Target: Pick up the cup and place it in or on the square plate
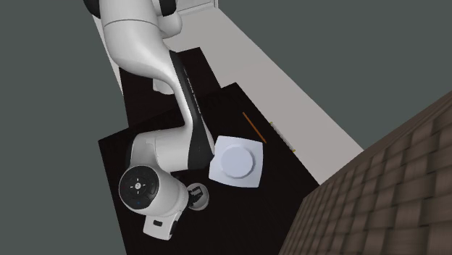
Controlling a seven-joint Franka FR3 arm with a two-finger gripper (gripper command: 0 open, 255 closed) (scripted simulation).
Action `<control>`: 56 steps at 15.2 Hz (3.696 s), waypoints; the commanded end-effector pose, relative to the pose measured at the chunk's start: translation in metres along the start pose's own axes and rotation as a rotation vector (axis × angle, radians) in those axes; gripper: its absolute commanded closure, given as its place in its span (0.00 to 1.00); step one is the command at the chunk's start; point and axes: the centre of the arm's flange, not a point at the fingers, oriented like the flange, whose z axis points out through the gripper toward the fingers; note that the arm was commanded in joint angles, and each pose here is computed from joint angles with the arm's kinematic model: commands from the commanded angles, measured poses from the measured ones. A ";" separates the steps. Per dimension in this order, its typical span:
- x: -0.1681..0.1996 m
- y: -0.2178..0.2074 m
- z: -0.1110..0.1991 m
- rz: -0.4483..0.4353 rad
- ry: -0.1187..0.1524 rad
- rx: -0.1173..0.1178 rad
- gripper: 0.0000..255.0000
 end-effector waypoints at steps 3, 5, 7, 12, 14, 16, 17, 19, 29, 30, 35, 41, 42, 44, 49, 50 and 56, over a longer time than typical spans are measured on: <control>-0.001 -0.002 -0.018 0.000 -0.001 0.000 1.00; -0.002 -0.003 -0.029 0.000 -0.001 0.000 1.00; -0.002 -0.004 -0.039 0.000 -0.001 0.000 1.00; -0.003 -0.007 -0.066 0.000 -0.001 0.000 1.00; -0.003 -0.008 -0.076 0.000 -0.001 0.000 1.00; -0.004 -0.009 -0.087 0.000 -0.001 0.000 1.00; -0.004 -0.009 -0.092 0.000 -0.001 0.000 1.00; -0.008 -0.022 -0.094 0.000 -0.001 0.000 1.00; -0.046 -0.149 -0.094 0.000 -0.001 0.000 1.00; -0.050 -0.161 -0.094 0.000 -0.001 0.000 1.00; -0.064 -0.207 -0.088 0.000 -0.001 0.000 1.00; -0.063 -0.204 -0.057 0.000 -0.001 0.000 1.00; -0.063 -0.204 -0.052 0.000 -0.001 0.000 1.00; -0.063 -0.202 -0.041 0.000 -0.001 0.000 1.00; -0.062 -0.200 -0.015 0.000 -0.001 0.000 1.00; -0.061 -0.199 -0.010 0.000 -0.001 0.000 1.00; -0.061 -0.198 -0.001 0.000 -0.001 0.000 1.00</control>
